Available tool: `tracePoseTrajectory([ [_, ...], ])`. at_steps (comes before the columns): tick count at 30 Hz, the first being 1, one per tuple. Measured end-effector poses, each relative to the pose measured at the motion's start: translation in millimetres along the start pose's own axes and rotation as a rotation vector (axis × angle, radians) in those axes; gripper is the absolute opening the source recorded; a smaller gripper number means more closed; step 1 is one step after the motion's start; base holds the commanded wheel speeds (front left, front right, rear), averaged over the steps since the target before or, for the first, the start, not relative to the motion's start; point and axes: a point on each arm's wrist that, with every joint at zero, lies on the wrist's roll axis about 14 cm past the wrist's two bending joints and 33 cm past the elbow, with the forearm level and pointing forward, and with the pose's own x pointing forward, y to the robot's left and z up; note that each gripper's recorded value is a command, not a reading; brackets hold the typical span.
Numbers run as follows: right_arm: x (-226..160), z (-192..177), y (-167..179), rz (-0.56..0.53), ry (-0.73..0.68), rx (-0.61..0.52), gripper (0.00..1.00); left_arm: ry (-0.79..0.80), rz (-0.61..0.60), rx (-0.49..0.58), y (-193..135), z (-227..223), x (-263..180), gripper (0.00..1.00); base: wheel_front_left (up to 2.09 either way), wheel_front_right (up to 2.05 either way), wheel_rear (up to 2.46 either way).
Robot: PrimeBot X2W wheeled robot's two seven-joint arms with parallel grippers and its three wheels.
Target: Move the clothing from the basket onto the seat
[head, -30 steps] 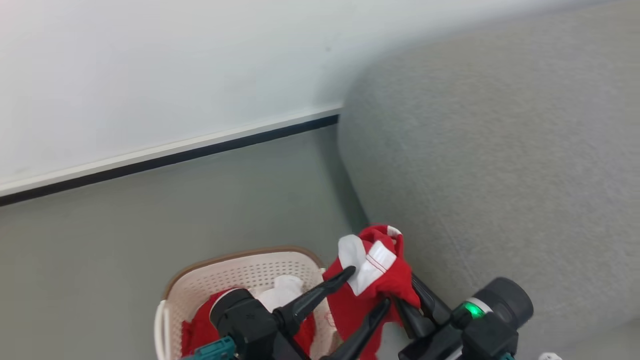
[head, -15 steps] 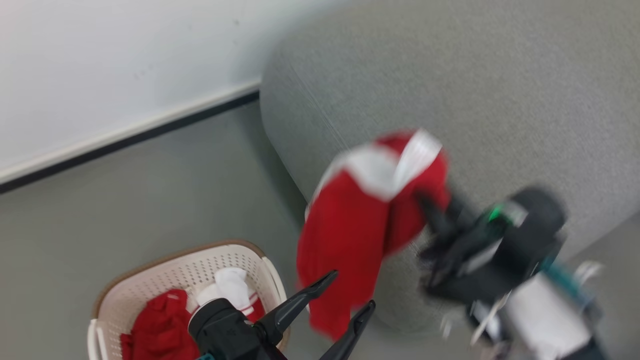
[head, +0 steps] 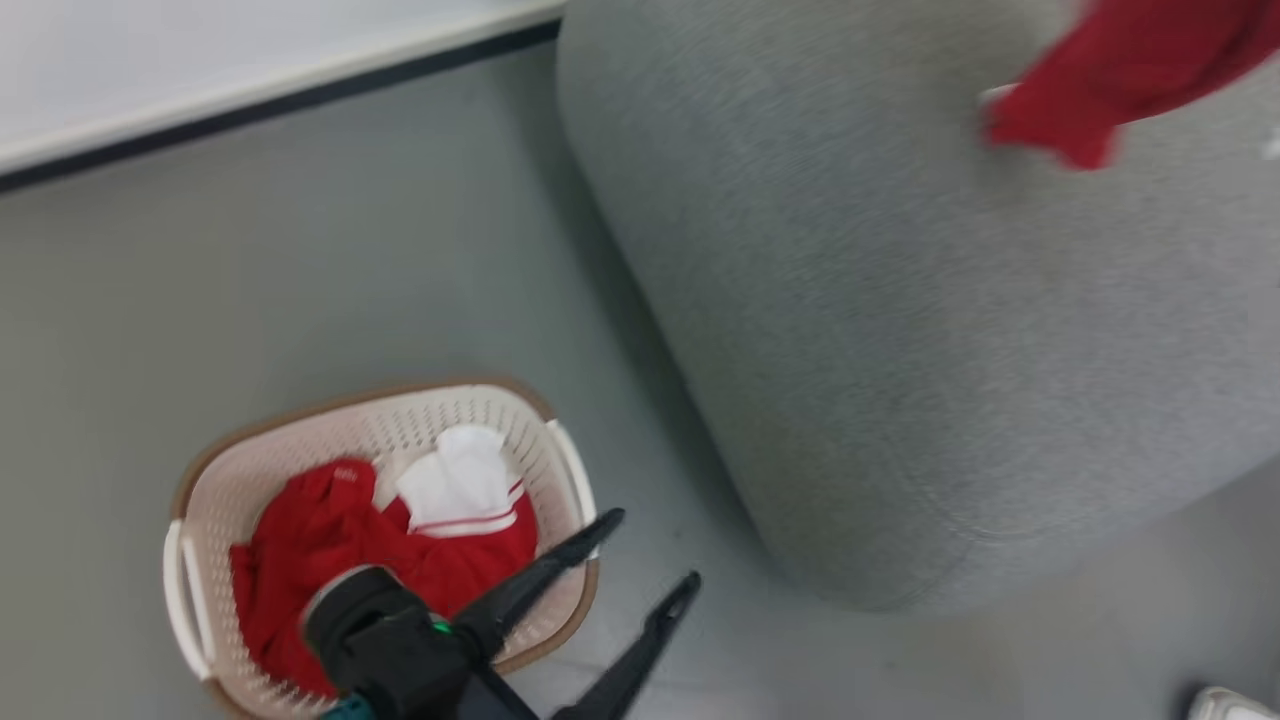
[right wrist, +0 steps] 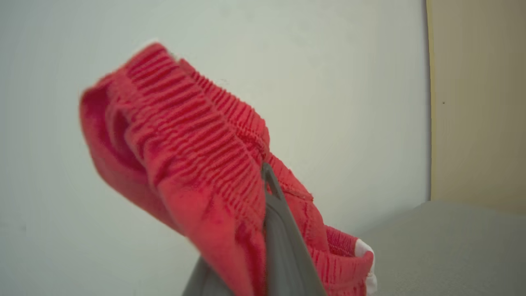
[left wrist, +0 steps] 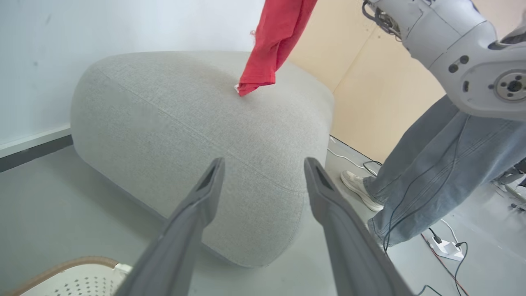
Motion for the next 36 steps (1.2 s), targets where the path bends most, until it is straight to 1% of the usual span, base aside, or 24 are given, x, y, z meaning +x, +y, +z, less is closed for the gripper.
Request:
tracePoseTrajectory([
  [1,17.2,-2.7,-3.4,-0.022,-0.006,0.004,0.00,0.004,0.048,0.004,17.6,0.3,-7.6,1.00,0.00,0.00,0.00],
  [5,43.9,-20.0,11.3,0.012,0.002,-0.059,0.00,0.028,0.157,0.004,55.3,-6.1,-26.6,1.00,0.00,0.00,0.00],
  [8,56.1,-47.2,22.9,0.047,0.042,-0.140,0.00,0.061,0.219,-0.009,77.5,-15.8,-41.7,1.00,0.00,0.00,0.00],
  [10,58.5,-74.0,31.7,0.078,0.093,-0.182,0.00,0.081,0.258,-0.019,91.4,-22.2,-50.5,1.00,0.00,0.00,0.00],
  [12,53.6,-111.4,45.3,0.129,0.164,-0.222,0.00,0.116,0.293,-0.025,106.3,-32.4,-62.0,1.00,0.00,0.00,0.00],
  [16,34.4,-181.2,64.4,0.190,0.307,-0.253,0.00,0.155,0.366,-0.049,135.5,-47.7,-77.2,1.00,0.00,0.00,0.00],
  [19,11.2,-228.1,62.3,0.195,0.428,-0.296,0.00,0.198,0.385,-0.066,149.9,-61.9,-84.9,1.00,0.00,0.00,0.00],
  [21,-12.4,-254.5,57.0,0.197,0.515,-0.321,0.00,0.201,0.384,-0.097,151.0,-69.4,-84.0,1.00,0.00,0.00,0.00],
  [22,-22.6,-263.4,51.9,0.195,0.549,-0.337,0.02,0.202,0.375,-0.104,150.7,-71.7,-81.5,1.00,0.00,0.00,0.00],
  [23,-29.3,-268.1,46.1,0.187,0.572,-0.346,0.29,0.198,0.369,-0.111,150.7,-72.4,-78.7,1.00,0.00,0.00,0.00],
  [24,-32.7,-269.2,38.6,0.172,0.586,-0.357,1.00,0.193,0.363,-0.119,150.6,-72.5,-75.8,1.00,0.00,0.00,0.00],
  [27,-35.1,-262.6,24.1,0.138,0.600,-0.375,1.00,0.185,0.348,-0.122,150.1,-72.1,-68.7,1.00,0.00,0.00,0.00],
  [28,-35.1,-262.6,24.1,0.138,0.600,-0.375,1.00,0.185,0.348,-0.122,150.1,-72.1,-68.7,1.00,0.00,0.00,0.00],
  [32,-34.4,-242.2,22.0,0.144,0.556,-0.390,1.00,0.126,0.337,-0.132,144.9,-58.6,-54.8,1.00,0.00,0.00,0.00],
  [34,-43.0,-233.4,22.5,0.171,0.534,-0.419,1.00,0.084,0.342,-0.138,144.8,-48.0,-48.6,1.00,0.00,0.00,0.00],
  [36,-61.6,-229.5,21.5,0.192,0.530,-0.433,1.00,0.055,0.349,-0.135,142.9,-40.1,-45.8,1.00,0.00,0.00,0.00],
])
